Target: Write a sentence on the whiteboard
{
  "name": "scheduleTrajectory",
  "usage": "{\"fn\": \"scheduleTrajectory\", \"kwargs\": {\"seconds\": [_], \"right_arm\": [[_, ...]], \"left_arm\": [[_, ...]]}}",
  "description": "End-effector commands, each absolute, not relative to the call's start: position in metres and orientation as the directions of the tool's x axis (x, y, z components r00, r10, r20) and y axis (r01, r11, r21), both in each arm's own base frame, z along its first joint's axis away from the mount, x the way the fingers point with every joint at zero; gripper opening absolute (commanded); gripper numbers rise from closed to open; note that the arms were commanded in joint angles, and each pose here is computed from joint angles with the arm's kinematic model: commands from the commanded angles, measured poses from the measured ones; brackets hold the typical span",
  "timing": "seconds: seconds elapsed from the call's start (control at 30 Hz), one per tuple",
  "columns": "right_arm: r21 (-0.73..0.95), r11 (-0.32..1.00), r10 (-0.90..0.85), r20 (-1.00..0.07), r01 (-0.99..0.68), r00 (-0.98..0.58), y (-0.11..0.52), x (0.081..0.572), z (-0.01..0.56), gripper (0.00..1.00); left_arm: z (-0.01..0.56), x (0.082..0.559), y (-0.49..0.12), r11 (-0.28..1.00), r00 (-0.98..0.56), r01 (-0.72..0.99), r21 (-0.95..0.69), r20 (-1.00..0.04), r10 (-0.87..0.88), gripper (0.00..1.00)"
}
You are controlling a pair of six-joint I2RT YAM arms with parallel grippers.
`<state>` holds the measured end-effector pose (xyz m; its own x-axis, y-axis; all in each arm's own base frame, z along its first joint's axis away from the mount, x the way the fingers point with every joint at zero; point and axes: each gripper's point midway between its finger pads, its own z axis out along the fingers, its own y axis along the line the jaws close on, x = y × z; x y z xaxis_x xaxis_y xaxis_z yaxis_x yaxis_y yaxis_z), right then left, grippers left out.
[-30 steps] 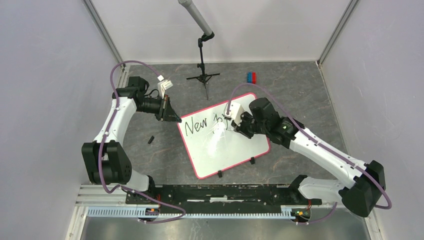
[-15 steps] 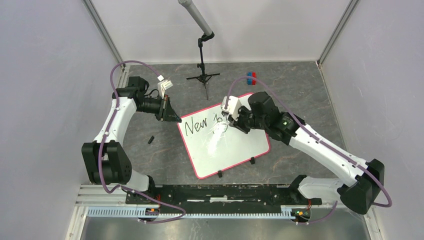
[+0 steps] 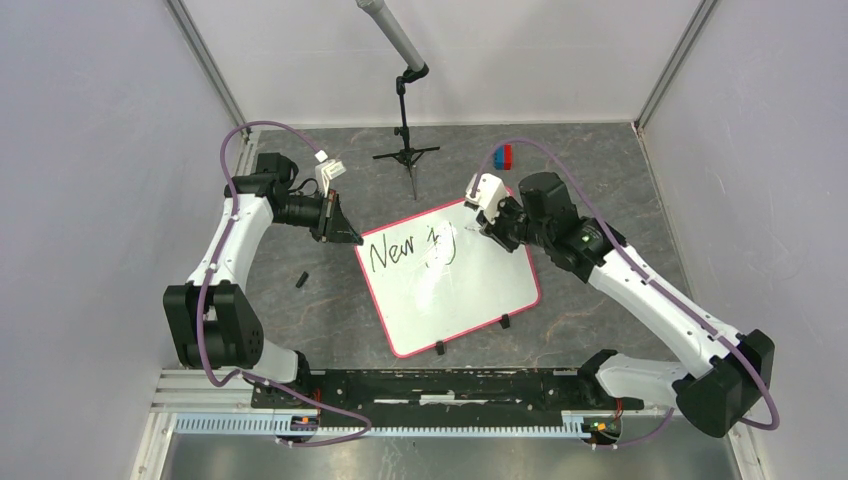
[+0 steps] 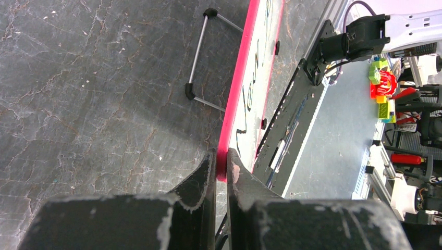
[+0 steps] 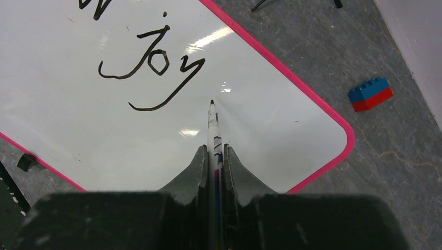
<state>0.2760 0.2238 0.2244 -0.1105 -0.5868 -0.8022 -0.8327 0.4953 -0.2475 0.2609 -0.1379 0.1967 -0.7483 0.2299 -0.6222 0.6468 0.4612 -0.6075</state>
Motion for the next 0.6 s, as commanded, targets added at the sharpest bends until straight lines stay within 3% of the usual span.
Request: {"fn": "scheduleTrajectory", "kwargs": {"seconds": [0.0,0.57], "right_arm": [[-0.277,0.507,-0.574,-0.815,-0.816,-0.08,0.226,0.286,0.235,0.0],[-0.251,0.48,-0.536,-0.842,-0.84,-0.055,0.238,0.285,0.253,0.0]], "left_arm": [[0.191,0.255,-0.144,0.44,-0.732,0.672,-0.596,-0.626,0.27,0.02],[0.19,0.255,-0.144,0.44,-0.733,0.67,-0.598,-0.624,0.27,0.02]]}}
